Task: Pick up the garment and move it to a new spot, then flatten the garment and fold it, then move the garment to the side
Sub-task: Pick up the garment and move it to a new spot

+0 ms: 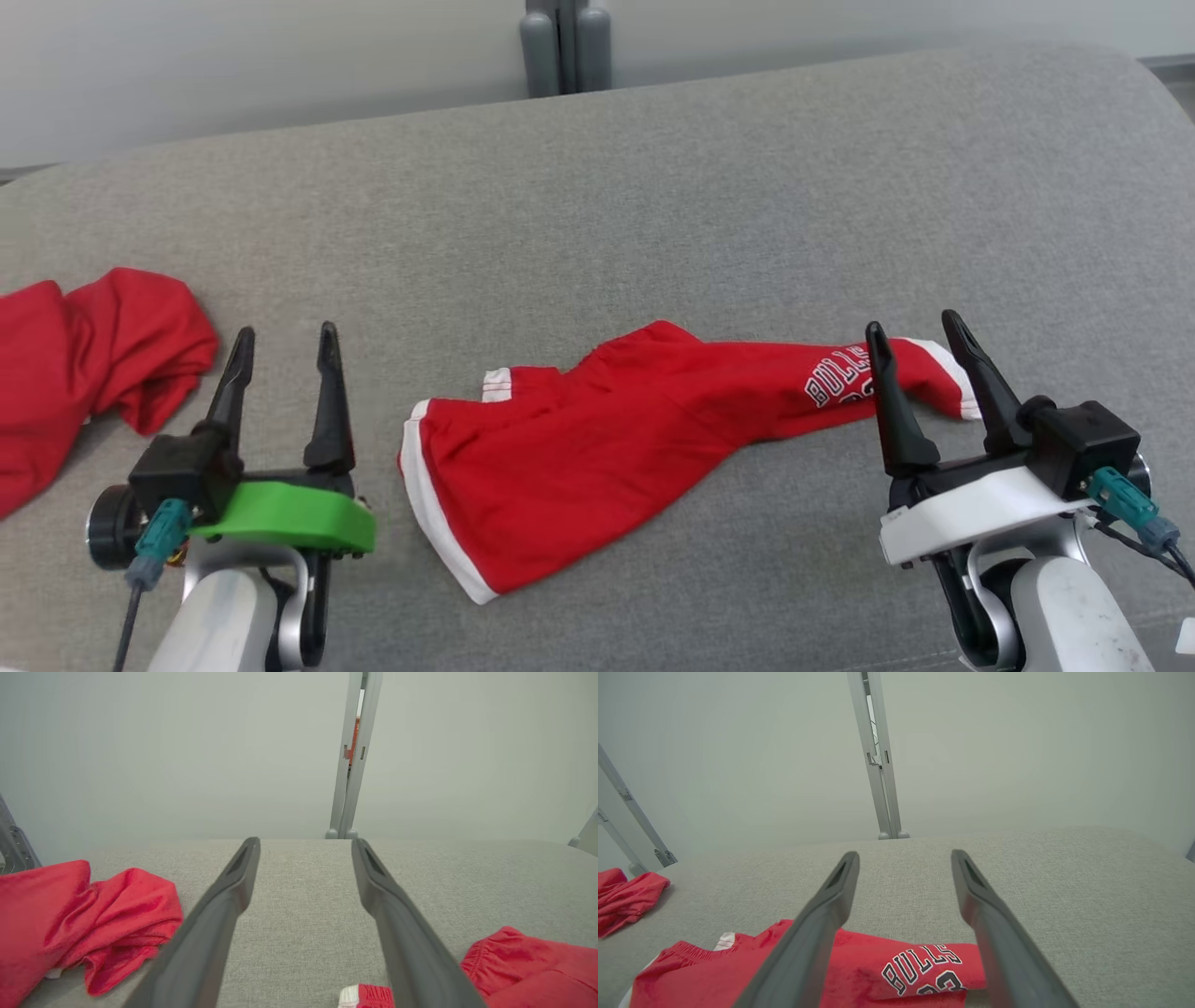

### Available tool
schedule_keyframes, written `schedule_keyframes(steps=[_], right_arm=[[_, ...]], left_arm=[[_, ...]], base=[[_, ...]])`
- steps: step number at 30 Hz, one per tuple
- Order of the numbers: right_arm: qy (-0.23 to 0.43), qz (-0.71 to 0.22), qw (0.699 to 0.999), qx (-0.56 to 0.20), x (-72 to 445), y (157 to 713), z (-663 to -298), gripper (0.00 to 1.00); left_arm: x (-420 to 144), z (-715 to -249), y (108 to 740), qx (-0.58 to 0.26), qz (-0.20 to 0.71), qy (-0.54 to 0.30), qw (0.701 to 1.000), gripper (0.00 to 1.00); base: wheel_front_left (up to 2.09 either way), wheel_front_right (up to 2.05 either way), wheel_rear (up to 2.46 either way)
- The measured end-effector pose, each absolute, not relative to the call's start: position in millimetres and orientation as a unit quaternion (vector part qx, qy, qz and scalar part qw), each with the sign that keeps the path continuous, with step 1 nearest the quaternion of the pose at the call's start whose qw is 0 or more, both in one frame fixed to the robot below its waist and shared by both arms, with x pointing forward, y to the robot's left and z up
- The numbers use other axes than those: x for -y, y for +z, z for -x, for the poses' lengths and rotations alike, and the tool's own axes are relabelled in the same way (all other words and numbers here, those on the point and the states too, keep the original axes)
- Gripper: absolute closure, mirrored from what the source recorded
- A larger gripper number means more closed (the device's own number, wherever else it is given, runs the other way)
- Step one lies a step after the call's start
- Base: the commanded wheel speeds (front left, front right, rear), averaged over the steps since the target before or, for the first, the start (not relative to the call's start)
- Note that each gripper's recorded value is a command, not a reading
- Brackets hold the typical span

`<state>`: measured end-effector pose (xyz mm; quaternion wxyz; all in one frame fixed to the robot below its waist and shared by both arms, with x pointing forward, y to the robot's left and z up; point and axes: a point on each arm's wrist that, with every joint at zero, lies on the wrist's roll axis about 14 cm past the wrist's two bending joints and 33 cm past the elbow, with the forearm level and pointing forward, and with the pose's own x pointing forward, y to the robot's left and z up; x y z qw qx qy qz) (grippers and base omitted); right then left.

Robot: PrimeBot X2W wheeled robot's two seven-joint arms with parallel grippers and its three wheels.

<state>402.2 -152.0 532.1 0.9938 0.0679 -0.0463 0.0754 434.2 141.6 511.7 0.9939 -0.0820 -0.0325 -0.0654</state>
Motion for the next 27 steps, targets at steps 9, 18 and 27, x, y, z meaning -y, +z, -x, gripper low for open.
schedule_keyframes(steps=[9, 18, 27], right_arm=[[0.095, -0.052, 0.993, 0.046, 143.6, 541.5, -392.1, 0.0], [0.078, -0.046, 0.995, 0.035, 156.7, 539.6, -373.9, 0.0], [0.075, -0.049, 0.995, 0.036, 158.2, 542.7, -368.5, 0.0]], left_arm=[[-181.1, -401.1, 516.5, 0.04, 0.078, -0.027, 0.996, 0.0], [-177.8, -384.6, 509.2, 0.029, 0.067, -0.039, 0.997, 0.0], [-174.1, -380.1, 507.8, 0.027, 0.067, -0.045, 0.996, 0.0]], base=[[0.0, 0.0, 0.0], [0.0, 0.0, 0.0], [0.0, 0.0, 0.0]])
